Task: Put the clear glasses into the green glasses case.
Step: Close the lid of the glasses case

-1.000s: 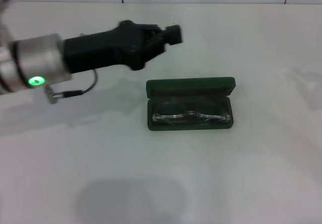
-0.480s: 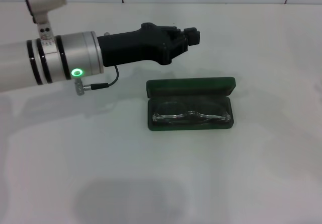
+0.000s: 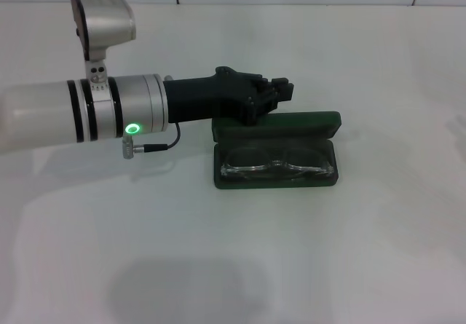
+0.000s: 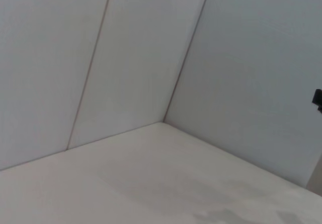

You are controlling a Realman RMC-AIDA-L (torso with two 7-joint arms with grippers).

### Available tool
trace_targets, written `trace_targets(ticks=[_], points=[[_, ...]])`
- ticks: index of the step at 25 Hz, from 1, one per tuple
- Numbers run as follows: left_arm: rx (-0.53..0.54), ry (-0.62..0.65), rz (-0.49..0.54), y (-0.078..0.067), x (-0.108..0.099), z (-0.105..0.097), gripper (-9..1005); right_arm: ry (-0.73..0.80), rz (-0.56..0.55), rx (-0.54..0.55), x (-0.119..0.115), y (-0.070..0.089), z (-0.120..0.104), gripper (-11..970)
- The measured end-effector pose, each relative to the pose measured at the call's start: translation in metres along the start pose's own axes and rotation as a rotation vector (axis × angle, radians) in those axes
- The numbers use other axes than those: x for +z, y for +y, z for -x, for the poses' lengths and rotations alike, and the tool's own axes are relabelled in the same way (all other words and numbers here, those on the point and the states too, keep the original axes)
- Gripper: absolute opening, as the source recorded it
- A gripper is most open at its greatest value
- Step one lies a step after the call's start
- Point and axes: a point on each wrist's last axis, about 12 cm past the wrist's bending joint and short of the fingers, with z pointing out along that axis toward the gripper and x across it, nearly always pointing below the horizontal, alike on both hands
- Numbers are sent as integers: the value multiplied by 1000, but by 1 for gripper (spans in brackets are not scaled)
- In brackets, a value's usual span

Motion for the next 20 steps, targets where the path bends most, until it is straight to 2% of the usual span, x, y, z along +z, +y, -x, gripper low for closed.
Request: trace_targets(ticks=[8, 20], points=[[-9, 12, 45, 2, 2, -12, 108, 19, 7, 12, 3, 1, -5, 151], [-4, 49, 81, 5, 8, -15, 105, 17, 6, 22, 4, 1, -9, 151]])
